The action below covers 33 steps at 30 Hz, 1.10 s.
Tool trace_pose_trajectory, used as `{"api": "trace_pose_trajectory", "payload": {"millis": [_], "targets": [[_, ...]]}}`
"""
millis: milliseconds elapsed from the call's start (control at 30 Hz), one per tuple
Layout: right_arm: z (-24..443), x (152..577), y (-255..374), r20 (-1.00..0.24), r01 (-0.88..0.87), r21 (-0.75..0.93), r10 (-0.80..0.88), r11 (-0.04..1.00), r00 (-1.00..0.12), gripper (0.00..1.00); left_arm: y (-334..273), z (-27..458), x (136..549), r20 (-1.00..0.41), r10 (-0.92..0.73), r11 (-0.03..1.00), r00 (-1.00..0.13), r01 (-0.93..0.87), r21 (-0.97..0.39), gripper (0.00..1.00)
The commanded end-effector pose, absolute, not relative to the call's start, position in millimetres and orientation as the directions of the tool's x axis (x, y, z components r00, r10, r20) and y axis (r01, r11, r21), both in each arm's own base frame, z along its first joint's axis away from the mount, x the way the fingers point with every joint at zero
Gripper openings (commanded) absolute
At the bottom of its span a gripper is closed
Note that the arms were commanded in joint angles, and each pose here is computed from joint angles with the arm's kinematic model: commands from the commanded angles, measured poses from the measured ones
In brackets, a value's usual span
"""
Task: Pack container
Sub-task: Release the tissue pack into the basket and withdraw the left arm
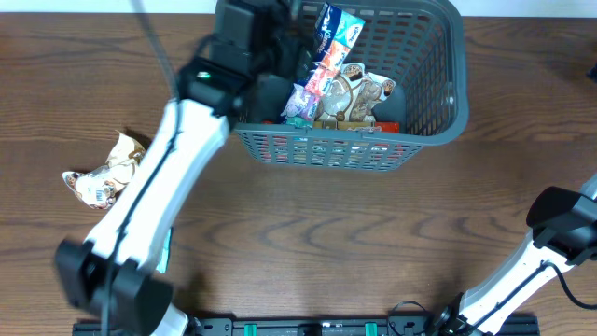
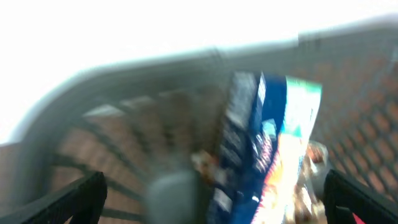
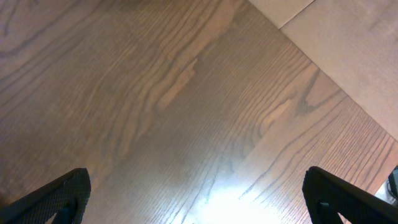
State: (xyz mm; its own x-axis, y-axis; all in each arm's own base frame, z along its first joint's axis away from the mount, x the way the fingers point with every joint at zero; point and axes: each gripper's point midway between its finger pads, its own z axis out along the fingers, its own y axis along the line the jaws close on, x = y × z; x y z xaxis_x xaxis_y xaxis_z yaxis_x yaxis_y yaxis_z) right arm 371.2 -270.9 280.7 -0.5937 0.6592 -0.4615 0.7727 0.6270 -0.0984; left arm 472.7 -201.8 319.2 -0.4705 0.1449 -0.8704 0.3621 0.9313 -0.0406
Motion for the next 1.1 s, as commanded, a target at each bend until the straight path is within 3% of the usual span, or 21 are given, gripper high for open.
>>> {"api": "trace_pose_trajectory", "payload": {"millis": [0, 167, 333, 600, 800, 933, 1067], "targets": [[281, 369, -272, -0.463, 0.783, -0.099, 0.668, 0.614, -0.582, 0.99, -148, 407, 457, -0.942, 0.107, 0.978, -0.320, 0.203, 0.042, 0.97], [281, 369, -272, -0.463, 0.783, -0.099, 0.668, 0.614, -0.583, 0.99, -66, 457, 420, -0.963, 0.057, 0.995, -0.265, -0.066, 0.077, 0.99], [281, 369, -272, -0.463, 0.783, -0.099, 0.668, 0.614, -0.583, 0.99, 17, 464, 369, -0.956, -0.069, 0.940, -0.287, -0.340, 0.034, 0.99], [281, 369, -272, -0.463, 0.783, -0.099, 0.668, 0.614, -0.583, 0.99, 110, 417, 298, -0.865, -0.301, 0.775, -0.401, -0.632, 0.024, 0.99], [281, 369, -272, -0.463, 0.783, -0.099, 0.668, 0.614, -0.583, 0.99, 151, 370, 278, -0.758, -0.469, 0.653, -0.454, -0.756, 0.048, 0.99], [281, 369, -272, -0.463, 0.783, -0.099, 0.668, 0.614, -0.582, 0.99, 165, 339, 283, -0.682, -0.626, 0.536, -0.377, -0.844, -0.026, 0.99], [281, 369, -272, -0.463, 0.783, -0.099, 0.668, 0.614, -0.582, 0.99, 172, 309, 292, -0.595, -0.787, 0.304, -0.160, -0.941, -0.148, 0.99]]}}
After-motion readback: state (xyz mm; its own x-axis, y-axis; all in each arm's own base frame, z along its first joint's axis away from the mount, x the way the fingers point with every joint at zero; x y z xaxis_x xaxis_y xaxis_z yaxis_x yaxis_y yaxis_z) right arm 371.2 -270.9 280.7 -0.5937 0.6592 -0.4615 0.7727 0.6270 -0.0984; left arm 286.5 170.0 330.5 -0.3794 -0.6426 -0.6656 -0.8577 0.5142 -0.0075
